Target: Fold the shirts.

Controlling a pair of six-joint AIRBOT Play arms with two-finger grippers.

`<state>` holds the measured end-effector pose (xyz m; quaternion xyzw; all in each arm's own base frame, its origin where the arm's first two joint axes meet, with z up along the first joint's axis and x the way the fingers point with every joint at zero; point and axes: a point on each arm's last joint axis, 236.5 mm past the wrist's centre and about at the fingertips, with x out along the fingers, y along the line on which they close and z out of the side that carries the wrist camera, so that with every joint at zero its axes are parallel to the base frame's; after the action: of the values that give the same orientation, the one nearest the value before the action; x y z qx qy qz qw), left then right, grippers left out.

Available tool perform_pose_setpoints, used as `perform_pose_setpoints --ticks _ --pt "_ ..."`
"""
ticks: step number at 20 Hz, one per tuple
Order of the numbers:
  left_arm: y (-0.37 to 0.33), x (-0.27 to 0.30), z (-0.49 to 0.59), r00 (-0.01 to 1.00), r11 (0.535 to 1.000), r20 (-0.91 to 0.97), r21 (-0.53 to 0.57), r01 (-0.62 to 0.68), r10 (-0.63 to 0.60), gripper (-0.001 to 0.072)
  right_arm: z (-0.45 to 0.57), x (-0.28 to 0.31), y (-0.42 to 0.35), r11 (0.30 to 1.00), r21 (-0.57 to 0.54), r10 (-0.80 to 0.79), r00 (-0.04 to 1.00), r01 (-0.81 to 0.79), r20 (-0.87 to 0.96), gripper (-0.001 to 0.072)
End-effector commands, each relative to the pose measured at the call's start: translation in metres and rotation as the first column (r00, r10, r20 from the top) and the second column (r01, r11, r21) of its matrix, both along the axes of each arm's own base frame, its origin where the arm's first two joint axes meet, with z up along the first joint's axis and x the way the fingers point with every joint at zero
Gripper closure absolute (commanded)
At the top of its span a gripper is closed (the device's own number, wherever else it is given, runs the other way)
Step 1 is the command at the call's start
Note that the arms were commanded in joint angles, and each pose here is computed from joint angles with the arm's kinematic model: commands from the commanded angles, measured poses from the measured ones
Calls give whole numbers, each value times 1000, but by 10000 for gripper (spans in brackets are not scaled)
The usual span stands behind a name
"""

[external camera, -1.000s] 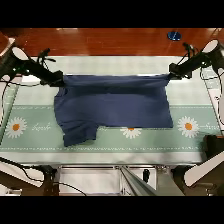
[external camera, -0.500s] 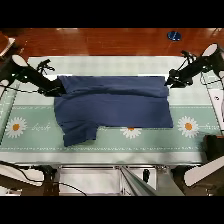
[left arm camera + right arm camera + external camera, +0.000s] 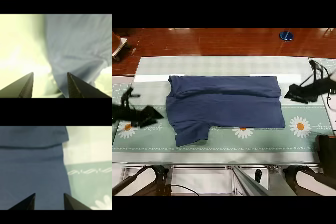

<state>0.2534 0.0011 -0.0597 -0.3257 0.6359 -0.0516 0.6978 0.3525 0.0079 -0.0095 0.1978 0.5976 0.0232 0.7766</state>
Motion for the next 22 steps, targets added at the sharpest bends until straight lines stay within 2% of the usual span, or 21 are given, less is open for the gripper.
perform_pose_setpoints --ticks 1,4,9,13,14,15,16,18,19,22 --pt "-16 -31 -22 985 981 -16 -94 -170 169 201 -1 -27 27 992 109 -67 994 58 83 299" --pt "-32 -46 -38 988 983 -73 -120 -143 135 202 -1 -38 42 986 162 -43 997 31 71 300" --pt "-58 -33 -48 992 980 -56 -158 -120 112 202 1 -39 47 982 187 -43 997 31 65 300" --pt "-82 -24 -61 998 989 -43 -133 -60 54 205 0 -45 45 977 202 -76 997 70 21 300" --pt "-85 -22 -62 997 989 -49 -133 -73 67 255 -6 -52 31 980 173 -99 995 100 -13 300" --pt "-86 -20 -63 995 988 -52 -128 -87 81 411 -12 -60 13 983 126 -126 991 131 -47 300" --pt "-84 -17 -62 996 988 -45 -125 -88 83 684 -20 -71 -13 984 59 -164 982 169 -90 300" --pt "-83 -11 -58 997 989 -25 -124 -76 74 690 -32 -104 -58 971 -59 -240 952 233 -190 300" --pt "-83 -8 -56 997 990 -17 -123 -73 72 689 -38 -121 -70 962 -75 -275 930 264 -243 300" --pt "-82 -5 -54 997 990 -7 -121 -73 72 690 -52 -151 -51 961 32 -246 906 273 -344 300"
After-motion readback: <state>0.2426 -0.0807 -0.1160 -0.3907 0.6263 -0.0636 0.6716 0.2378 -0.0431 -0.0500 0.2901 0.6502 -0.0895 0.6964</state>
